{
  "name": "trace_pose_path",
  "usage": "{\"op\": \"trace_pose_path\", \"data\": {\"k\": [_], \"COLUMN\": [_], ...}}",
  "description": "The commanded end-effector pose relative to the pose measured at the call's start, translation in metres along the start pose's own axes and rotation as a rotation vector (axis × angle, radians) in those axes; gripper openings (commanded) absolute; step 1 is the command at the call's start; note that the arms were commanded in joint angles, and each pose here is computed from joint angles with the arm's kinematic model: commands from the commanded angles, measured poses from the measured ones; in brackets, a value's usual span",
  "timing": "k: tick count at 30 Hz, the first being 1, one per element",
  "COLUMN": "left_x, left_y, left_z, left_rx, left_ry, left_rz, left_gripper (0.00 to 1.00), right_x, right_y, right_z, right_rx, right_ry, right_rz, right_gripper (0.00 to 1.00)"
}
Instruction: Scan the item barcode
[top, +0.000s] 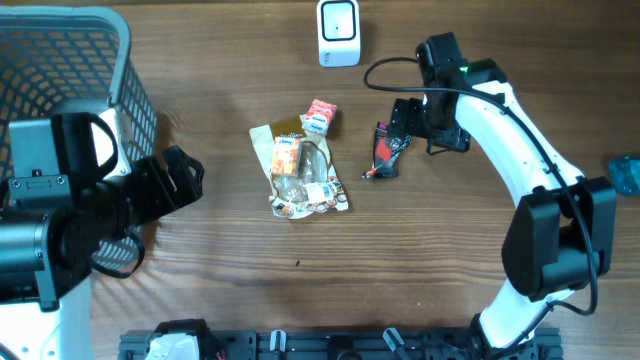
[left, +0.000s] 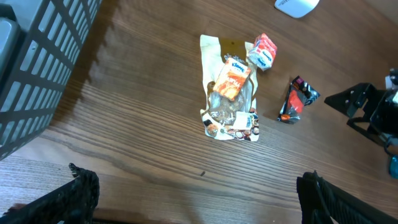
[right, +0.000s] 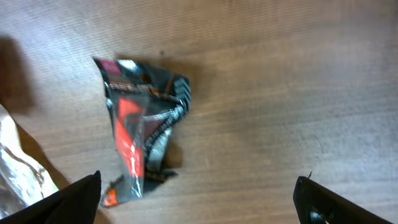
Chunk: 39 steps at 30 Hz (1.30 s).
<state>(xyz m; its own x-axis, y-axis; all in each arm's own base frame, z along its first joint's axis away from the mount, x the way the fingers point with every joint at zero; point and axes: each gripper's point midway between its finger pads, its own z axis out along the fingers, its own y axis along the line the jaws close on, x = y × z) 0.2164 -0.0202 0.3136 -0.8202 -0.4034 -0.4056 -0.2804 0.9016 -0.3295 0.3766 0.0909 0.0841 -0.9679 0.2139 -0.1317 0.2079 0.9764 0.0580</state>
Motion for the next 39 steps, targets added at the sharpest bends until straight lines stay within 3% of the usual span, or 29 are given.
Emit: {"op": "trace_pose_path", "data": {"k": [1,32,39], "left_x": [-0.002,-0.002,-0.002], "left_y": [-0.002,-0.002,-0.002], "left_z": [-0.001,-0.001,-0.001], "left_rx": [0.003,0.003,0.003], "left_ry": [-0.008,-0.008,-0.008], "left_rz": [0.018,0.018,0.018], "left_gripper": [1.0,1.0,1.0], "right_x": [0.001,0.003,0.005], "right_y": [-0.002,-0.005,-0.022], "right_z": [-0.008,0.006,0.025], "right_rx": [0.014,0.023,0.101], "right_ry": [-0.007,-0.016,-0.053], "right_rz": [0.014,0.07,0.148], "right_gripper": [1.0,1.0,1.0]}}
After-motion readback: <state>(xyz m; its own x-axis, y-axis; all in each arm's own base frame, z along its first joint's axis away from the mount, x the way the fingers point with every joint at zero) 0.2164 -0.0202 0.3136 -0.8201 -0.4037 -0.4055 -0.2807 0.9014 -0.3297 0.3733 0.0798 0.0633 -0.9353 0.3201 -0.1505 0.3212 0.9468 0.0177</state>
